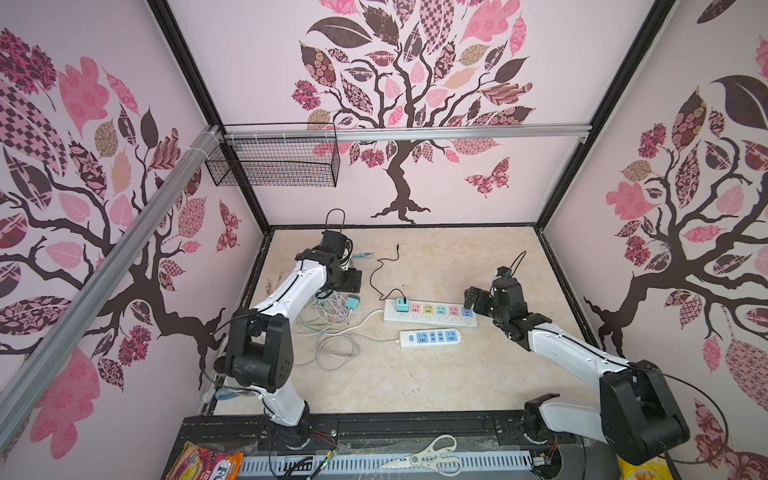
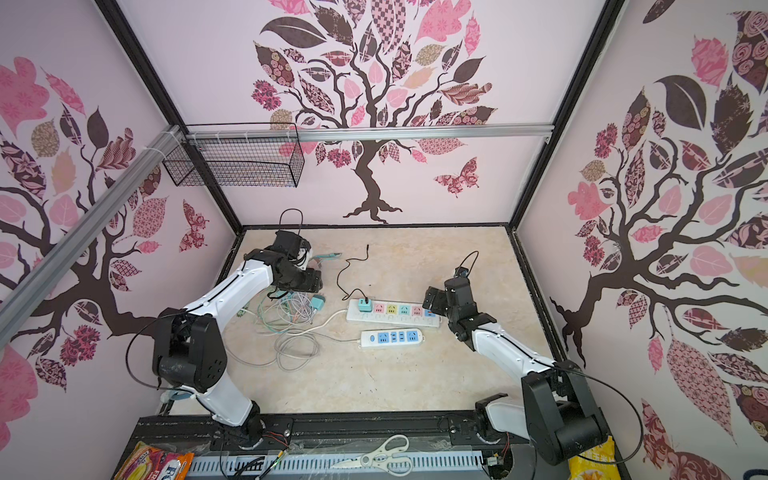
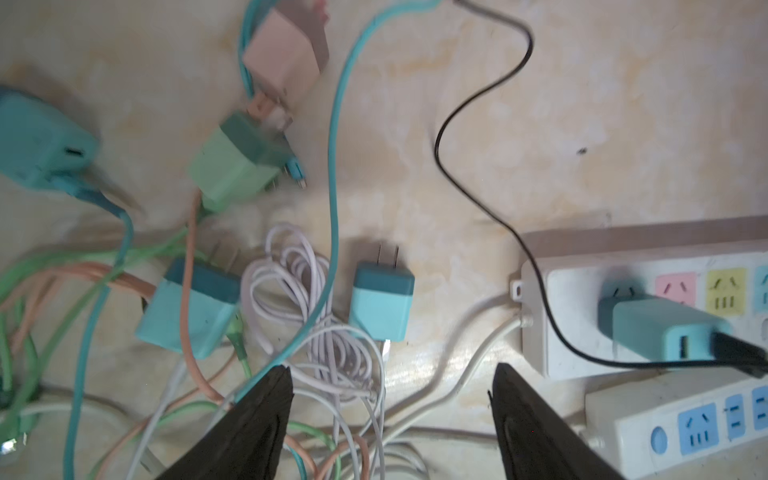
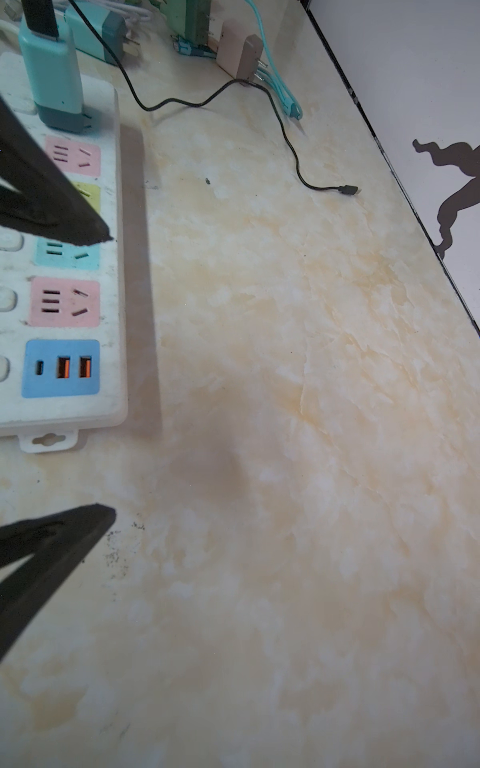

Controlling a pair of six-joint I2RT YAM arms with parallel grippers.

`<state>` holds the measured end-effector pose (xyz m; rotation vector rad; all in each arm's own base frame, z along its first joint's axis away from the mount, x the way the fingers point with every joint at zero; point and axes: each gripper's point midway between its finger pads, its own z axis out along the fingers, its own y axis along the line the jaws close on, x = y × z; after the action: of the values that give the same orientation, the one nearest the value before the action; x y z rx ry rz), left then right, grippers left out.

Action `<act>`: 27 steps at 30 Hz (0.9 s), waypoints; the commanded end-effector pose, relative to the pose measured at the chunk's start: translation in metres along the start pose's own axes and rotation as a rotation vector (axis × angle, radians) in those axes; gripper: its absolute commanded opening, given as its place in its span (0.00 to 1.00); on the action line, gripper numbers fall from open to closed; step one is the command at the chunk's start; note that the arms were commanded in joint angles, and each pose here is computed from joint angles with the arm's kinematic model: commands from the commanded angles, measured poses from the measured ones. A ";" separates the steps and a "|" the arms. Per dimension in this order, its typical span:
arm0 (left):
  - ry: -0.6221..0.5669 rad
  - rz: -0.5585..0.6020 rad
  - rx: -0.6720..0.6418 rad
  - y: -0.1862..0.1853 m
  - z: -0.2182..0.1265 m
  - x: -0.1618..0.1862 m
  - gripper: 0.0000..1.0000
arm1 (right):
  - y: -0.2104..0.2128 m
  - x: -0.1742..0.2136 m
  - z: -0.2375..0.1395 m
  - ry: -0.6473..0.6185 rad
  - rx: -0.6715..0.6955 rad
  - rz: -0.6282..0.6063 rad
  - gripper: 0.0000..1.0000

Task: Insert the plug
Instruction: 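Open the left gripper and raise it away from the plugged charger, then lower the left gripper onto a second teal charger among the cables and close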

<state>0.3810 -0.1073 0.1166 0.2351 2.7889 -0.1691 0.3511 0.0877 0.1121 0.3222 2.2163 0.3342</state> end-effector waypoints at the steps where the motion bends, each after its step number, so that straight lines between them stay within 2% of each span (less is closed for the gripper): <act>1: 0.139 0.063 0.009 -0.006 -0.005 0.020 0.72 | 0.007 -0.018 -0.007 -0.057 -0.023 -0.006 1.00; 8: 0.219 0.191 -0.048 -0.022 0.018 0.023 0.65 | 0.008 -0.015 -0.003 -0.052 -0.029 -0.003 1.00; 14: 0.243 0.185 -0.137 -0.006 0.034 0.013 0.62 | 0.007 -0.017 -0.006 -0.064 -0.024 -0.014 1.00; 18: 0.243 0.186 -0.092 -0.010 0.042 0.011 0.62 | 0.004 -0.018 -0.006 -0.070 -0.017 -0.016 1.00; 27: 0.305 0.176 -0.085 -0.002 0.065 0.018 0.64 | 0.006 -0.018 -0.006 -0.072 -0.024 -0.019 1.00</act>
<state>0.3754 -0.1138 0.0488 0.5172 3.0557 0.0530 0.3563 0.0891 0.1195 0.3061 2.1806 0.3413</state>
